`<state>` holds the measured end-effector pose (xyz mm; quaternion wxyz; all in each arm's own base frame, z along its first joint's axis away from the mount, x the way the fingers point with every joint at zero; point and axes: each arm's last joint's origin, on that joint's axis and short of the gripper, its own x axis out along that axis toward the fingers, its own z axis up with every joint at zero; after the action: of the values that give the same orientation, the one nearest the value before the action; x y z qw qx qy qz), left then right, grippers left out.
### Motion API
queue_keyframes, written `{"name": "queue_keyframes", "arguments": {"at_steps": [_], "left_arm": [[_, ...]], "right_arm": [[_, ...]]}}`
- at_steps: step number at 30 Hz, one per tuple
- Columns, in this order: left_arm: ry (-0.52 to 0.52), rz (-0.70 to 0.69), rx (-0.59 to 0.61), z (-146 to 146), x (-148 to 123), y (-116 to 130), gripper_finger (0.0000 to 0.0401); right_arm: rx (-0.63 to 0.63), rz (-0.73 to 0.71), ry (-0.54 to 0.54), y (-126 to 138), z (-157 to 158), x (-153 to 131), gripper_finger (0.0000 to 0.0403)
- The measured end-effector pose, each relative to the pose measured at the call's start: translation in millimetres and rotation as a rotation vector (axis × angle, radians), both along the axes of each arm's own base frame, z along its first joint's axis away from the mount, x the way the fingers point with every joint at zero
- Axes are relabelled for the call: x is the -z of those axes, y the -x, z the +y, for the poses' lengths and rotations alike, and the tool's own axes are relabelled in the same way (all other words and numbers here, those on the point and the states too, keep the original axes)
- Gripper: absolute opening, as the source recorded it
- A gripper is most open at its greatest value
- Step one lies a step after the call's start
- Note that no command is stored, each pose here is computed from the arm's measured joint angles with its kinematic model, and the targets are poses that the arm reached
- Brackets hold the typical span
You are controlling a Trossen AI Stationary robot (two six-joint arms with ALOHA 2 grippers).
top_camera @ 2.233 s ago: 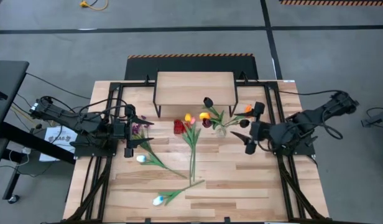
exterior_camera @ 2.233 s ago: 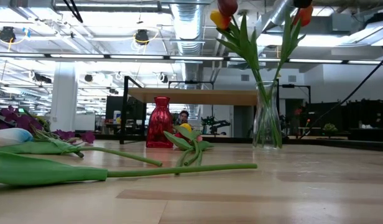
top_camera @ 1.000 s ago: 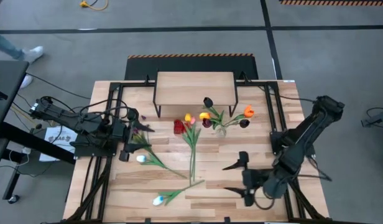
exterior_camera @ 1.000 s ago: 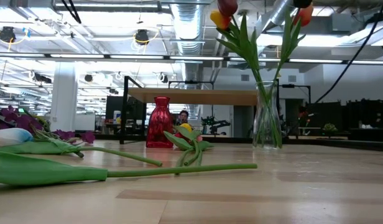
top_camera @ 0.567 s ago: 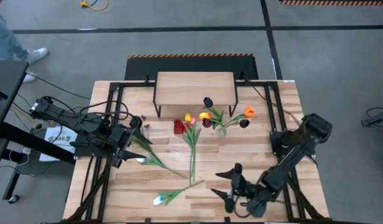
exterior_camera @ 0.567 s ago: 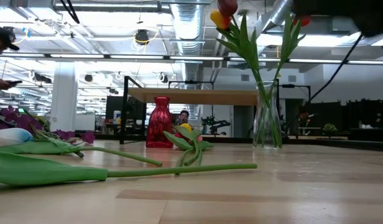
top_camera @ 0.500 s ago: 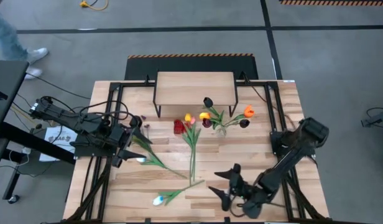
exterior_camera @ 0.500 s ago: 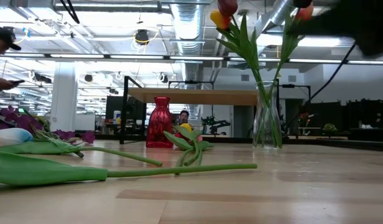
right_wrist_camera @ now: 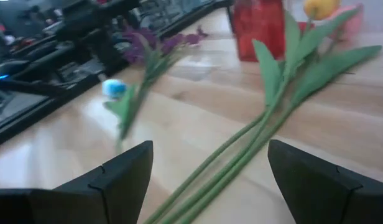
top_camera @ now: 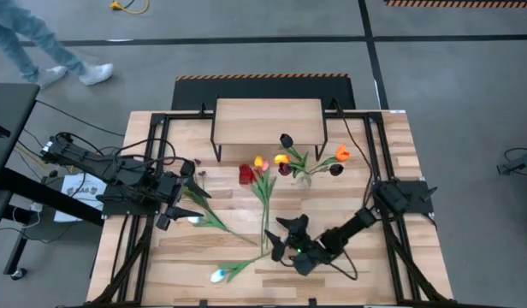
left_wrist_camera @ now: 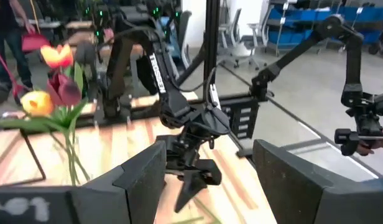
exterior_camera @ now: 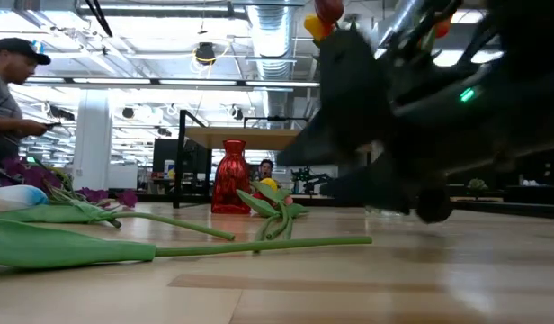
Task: Pick and place flowers into a vace then onto a shelf
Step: Adjust the flowers on the table
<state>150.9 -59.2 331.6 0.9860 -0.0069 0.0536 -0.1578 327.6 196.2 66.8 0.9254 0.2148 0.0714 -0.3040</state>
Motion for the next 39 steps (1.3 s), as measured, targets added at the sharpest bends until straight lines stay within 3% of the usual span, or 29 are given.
{"name": "queue_keyframes", "arguments": {"at_steps": [9, 19, 23, 26, 31, 35, 39], "left_arm": [[0.029, 0.022, 0.048, 0.1, 0.2, 4.2, 0.0232], [0.023, 0.037, 0.057, 0.0, 1.7, 4.7, 0.0232], [0.019, 0.037, 0.05, 0.2, 1.7, 4.7, 0.0232], [0.021, 0.037, 0.049, 0.3, 1.7, 4.7, 0.0232], [0.027, 0.042, 0.048, 0.3, 2.0, 4.8, 0.0232], [0.028, 0.042, 0.048, 0.3, 2.0, 4.8, 0.0232], [0.029, 0.042, 0.048, 0.3, 1.9, 4.8, 0.0232]], "right_arm": [[0.053, 0.022, 0.003, -25.2, -18.4, 9.3, 0.031], [0.035, 0.048, -0.022, -29.3, -26.0, 10.8, 0.031], [-0.048, 0.143, 0.027, -26.3, -20.5, 1.1, 0.0301], [-0.127, 0.243, 0.114, -24.7, -9.9, -23.8, 0.0291], [-0.266, 0.387, 0.16, -20.1, 1.6, -54.9, 0.0286], [-0.254, 0.344, 0.141, -23.1, 4.3, -78.0, 0.0286], [-0.173, 0.32, 0.071, -28.5, -7.0, -71.6, 0.0286]]}}
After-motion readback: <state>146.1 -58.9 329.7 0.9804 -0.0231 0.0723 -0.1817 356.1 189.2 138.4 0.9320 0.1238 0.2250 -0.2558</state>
